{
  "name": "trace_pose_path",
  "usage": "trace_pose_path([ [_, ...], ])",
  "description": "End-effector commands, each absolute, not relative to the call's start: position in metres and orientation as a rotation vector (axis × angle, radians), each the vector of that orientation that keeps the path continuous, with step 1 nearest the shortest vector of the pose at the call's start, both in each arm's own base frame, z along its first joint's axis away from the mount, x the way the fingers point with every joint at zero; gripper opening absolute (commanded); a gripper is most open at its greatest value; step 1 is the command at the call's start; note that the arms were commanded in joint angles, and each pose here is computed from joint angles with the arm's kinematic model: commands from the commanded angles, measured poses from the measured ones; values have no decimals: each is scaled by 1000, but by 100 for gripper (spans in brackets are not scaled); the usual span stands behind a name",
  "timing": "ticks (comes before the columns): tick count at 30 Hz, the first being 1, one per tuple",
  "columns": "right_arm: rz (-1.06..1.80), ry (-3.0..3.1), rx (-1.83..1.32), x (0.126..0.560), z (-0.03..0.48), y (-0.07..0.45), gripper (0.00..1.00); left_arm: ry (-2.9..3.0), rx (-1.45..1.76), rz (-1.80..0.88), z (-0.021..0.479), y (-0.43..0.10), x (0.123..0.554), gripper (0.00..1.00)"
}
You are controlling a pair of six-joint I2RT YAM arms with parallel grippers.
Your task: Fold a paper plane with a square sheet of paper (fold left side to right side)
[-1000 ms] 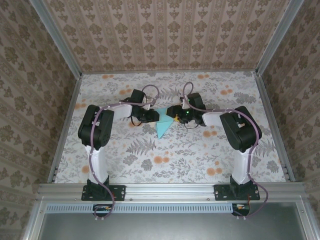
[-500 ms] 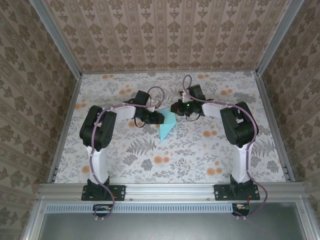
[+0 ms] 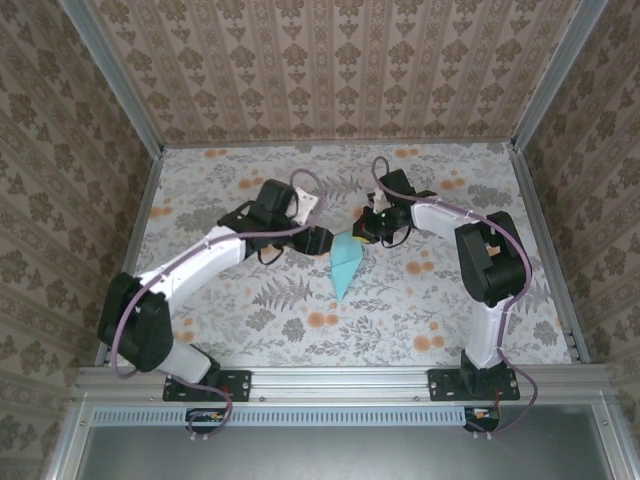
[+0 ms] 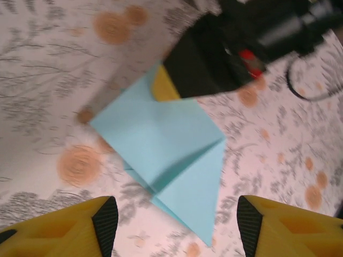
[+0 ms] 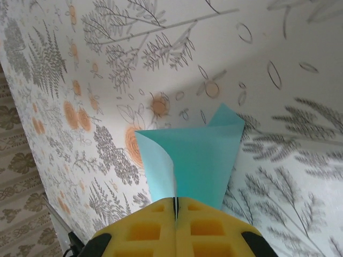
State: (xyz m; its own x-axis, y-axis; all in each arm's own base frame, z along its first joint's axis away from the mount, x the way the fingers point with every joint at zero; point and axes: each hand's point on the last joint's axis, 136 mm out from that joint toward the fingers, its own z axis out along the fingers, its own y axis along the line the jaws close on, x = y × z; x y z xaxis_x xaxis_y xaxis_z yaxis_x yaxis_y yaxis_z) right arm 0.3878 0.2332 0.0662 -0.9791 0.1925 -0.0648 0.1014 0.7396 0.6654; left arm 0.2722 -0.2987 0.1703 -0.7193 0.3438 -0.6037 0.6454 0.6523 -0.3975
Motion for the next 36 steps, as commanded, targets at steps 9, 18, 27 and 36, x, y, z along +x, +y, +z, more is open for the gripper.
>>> trace_pose_path([
  [9, 921, 2875, 445, 381, 65, 218, 0, 2580, 961, -511, 110, -343, 210, 71],
  [18, 912, 2869, 458, 386, 65, 224, 0, 2617, 1021, -53, 84, -343, 219, 73],
  [27, 904, 2880, 457, 385, 59, 226, 0, 2638, 1034, 112, 65, -342, 226, 63],
  [36, 882, 2898, 442, 382, 52, 225, 0, 2666, 1053, 101, 53, -346, 222, 29],
])
